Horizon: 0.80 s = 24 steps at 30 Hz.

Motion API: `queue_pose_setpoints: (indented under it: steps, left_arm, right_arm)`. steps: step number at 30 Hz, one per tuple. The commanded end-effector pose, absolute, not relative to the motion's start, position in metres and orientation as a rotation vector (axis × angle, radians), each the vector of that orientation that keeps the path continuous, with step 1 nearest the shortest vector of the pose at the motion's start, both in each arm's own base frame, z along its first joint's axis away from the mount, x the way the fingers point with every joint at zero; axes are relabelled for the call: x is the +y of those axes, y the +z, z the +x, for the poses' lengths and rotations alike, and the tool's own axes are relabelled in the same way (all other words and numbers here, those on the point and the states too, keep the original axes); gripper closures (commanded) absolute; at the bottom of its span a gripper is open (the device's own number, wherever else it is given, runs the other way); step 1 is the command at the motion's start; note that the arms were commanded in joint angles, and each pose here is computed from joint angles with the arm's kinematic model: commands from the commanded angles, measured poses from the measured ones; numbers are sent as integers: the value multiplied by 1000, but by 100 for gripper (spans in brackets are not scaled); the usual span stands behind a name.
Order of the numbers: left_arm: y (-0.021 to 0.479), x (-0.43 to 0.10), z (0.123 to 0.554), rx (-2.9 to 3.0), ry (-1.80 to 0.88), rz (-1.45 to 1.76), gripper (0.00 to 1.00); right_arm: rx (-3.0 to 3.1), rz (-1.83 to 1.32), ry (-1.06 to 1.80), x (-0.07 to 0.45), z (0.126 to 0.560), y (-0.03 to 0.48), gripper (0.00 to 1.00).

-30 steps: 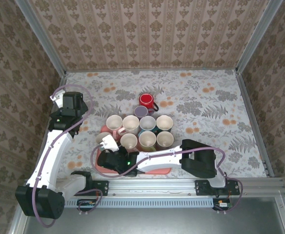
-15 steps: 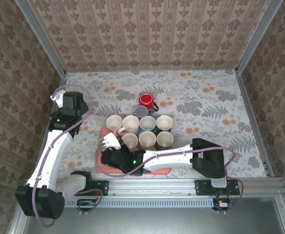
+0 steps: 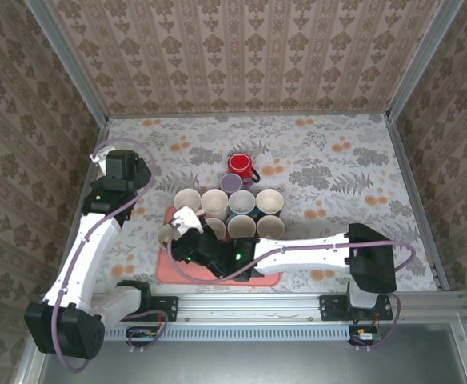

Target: Turn the mug right side up

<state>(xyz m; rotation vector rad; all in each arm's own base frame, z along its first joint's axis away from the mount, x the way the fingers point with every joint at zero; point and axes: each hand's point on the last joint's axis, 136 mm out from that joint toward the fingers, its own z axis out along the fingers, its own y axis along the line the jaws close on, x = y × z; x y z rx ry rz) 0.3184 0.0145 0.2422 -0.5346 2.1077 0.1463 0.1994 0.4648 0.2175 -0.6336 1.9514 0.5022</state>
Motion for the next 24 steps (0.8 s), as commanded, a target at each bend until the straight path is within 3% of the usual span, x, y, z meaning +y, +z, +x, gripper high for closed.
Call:
queue_pose_setpoints:
  steps: [1, 8, 18, 24]
  left_arm:
    - [238, -3, 325, 2135, 72, -448, 0]
    - [230, -40, 335, 2217, -69, -301, 0]
    - [211, -116, 360, 2393, -118, 20, 0]
    - [197, -197, 381, 2452, -109, 355, 0]
  right_arm:
    - [1963, -628, 535, 448, 206, 233, 32]
    - [2063, -577, 666, 413, 230, 242, 35]
    - [2174, -382, 581, 324, 287, 243, 36]
    - [2221, -189, 514, 254, 317, 248, 32]
